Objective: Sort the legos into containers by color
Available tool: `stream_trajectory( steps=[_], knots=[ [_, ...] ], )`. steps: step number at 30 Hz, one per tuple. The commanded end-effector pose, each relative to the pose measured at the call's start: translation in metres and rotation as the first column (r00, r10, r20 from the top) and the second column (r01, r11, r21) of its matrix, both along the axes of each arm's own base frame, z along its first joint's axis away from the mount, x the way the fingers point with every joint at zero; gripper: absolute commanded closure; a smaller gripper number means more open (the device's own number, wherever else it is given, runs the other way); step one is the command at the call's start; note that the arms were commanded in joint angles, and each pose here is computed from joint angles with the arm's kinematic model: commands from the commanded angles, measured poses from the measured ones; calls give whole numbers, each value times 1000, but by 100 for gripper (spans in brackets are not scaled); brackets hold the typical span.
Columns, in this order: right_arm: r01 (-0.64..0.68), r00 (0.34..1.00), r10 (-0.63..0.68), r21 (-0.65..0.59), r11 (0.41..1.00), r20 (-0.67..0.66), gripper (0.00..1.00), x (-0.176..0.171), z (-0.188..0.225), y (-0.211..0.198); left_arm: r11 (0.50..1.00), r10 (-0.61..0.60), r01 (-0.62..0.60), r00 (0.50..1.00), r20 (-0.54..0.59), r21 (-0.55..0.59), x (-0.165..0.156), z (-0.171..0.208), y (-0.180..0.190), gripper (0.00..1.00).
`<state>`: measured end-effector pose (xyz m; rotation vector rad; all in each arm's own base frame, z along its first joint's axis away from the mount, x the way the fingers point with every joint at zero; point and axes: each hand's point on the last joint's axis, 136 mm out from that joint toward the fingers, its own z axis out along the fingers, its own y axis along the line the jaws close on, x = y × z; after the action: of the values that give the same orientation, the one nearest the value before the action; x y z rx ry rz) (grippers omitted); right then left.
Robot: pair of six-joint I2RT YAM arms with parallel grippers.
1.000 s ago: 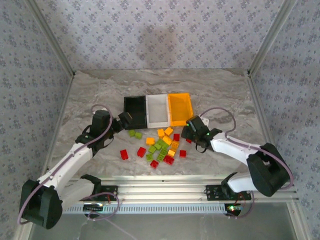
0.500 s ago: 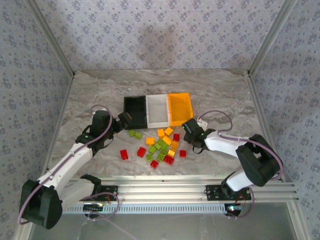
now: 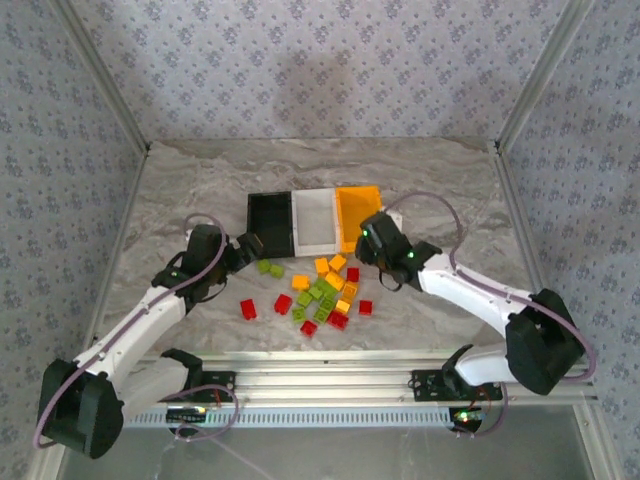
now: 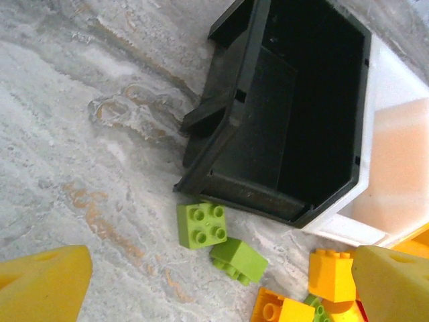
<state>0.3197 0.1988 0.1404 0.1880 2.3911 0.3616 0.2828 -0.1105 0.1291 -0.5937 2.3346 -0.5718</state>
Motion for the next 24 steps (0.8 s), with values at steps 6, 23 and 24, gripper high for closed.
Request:
stream_trajectory(
  steps=[6,23,24],
  knots=[
    [-71,996,65,-104,992,-61,62,67,-19,13,1000,-14,14,1000,8,24,-9,17,4,1],
    [8,1000,-8,-44,999,7,22,101,6,-17,998,-42,43,999,-12,52,-27,15,11,1],
    [19,1000,-19,-27,999,18,21,104,10,-24,998,-42,43,999,-12,50,-26,15,10,0]
  ],
)
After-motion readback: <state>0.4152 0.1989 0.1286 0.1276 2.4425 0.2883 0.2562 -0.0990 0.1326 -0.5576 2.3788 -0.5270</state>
